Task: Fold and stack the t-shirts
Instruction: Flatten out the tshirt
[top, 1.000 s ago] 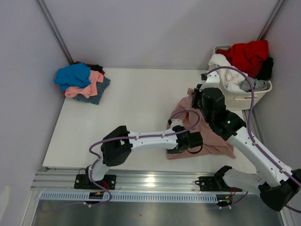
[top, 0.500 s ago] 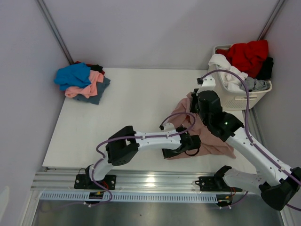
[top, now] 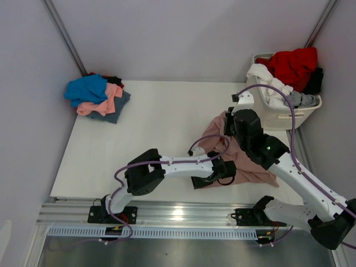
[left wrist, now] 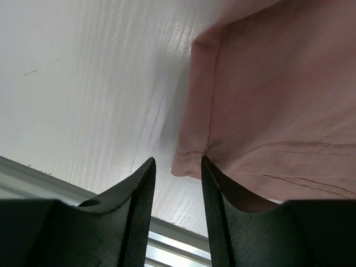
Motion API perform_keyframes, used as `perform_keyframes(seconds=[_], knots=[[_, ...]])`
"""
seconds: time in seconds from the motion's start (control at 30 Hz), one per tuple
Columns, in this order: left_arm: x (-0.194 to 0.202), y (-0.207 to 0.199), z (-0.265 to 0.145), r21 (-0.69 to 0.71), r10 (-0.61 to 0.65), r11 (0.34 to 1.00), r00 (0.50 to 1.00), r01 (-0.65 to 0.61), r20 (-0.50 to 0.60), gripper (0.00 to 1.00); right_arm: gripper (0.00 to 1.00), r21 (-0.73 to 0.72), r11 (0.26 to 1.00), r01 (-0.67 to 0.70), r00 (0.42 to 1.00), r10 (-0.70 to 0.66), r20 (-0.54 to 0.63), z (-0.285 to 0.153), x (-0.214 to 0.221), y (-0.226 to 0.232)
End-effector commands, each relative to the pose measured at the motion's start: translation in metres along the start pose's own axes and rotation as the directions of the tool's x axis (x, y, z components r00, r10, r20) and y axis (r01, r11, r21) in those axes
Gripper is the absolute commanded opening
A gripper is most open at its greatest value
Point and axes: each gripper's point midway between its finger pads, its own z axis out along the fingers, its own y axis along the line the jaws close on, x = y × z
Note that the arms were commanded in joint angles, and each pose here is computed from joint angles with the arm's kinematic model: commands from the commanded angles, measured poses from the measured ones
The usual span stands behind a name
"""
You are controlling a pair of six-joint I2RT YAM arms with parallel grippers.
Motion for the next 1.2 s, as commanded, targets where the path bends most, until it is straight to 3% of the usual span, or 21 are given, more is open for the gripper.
perform_keyframes(seconds=[0.0,0.3,0.7,1.17], knots=[[-0.006,-0.007,-0.019,0.096,-0.041,0.995,0.999,0.041,-0.009,0.42,0.0,0.009,1.0,0.001,1.0,-0.001,0.021,-0.006,-0.004,-0.003],[0.006,-0.019,-0.017,0.167,-0.018,0.986,0.999,0.026,-0.045,0.41,0.0,0.016,1.0,0.005,1.0,-0.005,0.001,-0.007,0.006,-0.006],[0.002,-0.028,-0.028,0.245,0.004,0.969,1.0,-0.002,-0.008,0.4,0.0,0.021,1.0,0.006,1.0,-0.006,-0.018,-0.007,0.014,-0.007],[0.001,-0.032,-0.011,0.227,-0.001,0.974,1.0,0.005,-0.017,0.39,0.0,0.031,0.999,0.012,1.0,-0.011,-0.025,-0.008,0.019,-0.009]])
